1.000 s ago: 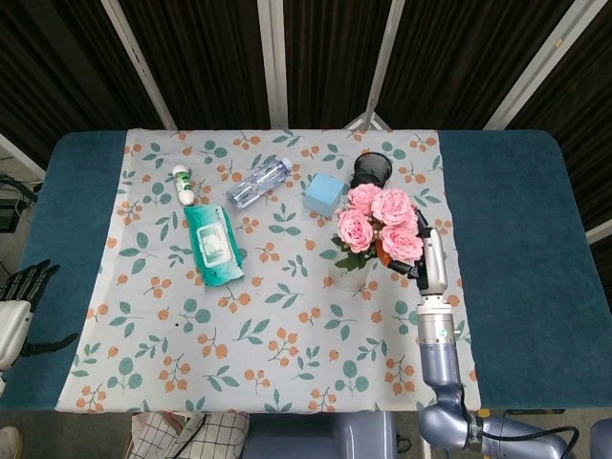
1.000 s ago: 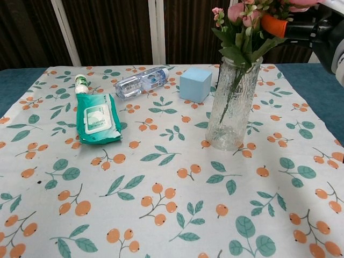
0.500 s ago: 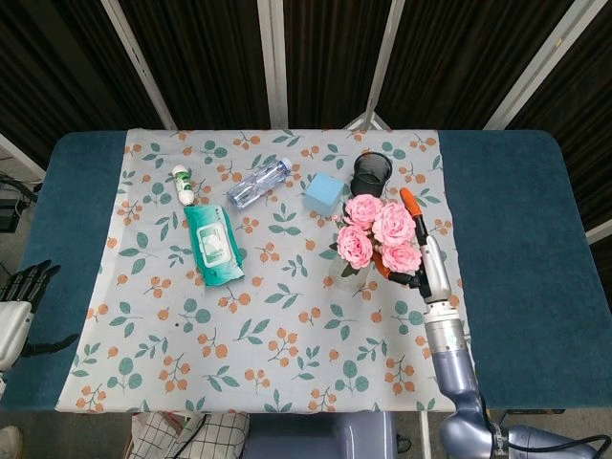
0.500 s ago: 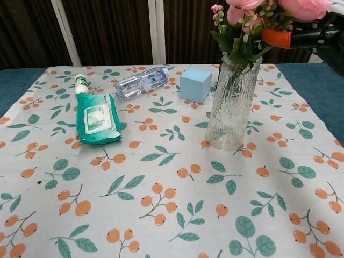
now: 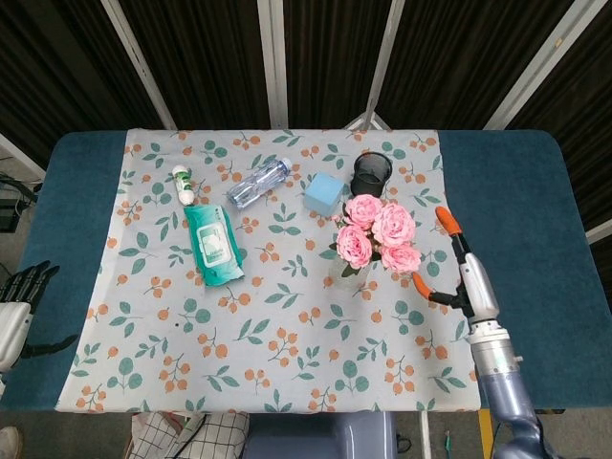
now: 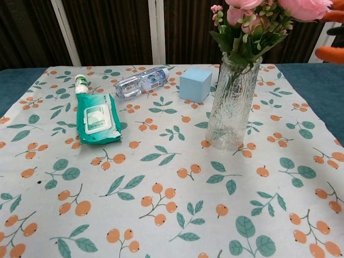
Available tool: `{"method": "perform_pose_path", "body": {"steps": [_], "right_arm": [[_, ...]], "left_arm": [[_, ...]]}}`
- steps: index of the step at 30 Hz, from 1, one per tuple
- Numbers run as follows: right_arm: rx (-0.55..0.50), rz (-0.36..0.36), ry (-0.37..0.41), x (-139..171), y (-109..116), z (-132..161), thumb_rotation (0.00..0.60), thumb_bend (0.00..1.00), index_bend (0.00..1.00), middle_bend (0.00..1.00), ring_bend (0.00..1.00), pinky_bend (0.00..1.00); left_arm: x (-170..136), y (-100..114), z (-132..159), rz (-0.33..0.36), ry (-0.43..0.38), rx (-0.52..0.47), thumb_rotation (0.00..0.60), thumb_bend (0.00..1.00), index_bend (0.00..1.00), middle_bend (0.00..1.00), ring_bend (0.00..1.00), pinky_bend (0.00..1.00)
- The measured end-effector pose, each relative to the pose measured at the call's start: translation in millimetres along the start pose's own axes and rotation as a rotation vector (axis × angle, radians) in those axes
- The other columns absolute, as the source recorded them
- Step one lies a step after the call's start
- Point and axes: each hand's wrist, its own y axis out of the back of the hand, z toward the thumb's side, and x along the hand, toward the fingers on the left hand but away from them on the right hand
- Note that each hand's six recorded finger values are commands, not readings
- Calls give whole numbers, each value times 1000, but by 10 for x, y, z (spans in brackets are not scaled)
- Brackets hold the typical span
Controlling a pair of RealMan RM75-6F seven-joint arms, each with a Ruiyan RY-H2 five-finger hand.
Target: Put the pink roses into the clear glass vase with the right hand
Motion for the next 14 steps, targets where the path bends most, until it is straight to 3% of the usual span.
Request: {"method": "perform_pose_path", "body": {"steps": [8,14], "right_arm": [[471,48,-120,500,525,-643,600,369,0,0,0,9],[781,40,-117,734,726,-785,600,370,0,0,0,0]], "left_arm": [[-2,11,-20,17,5,26,600,0,0,0,0,0],[-8,22,-57,43,26,57,600,0,0,0,0,0]]}}
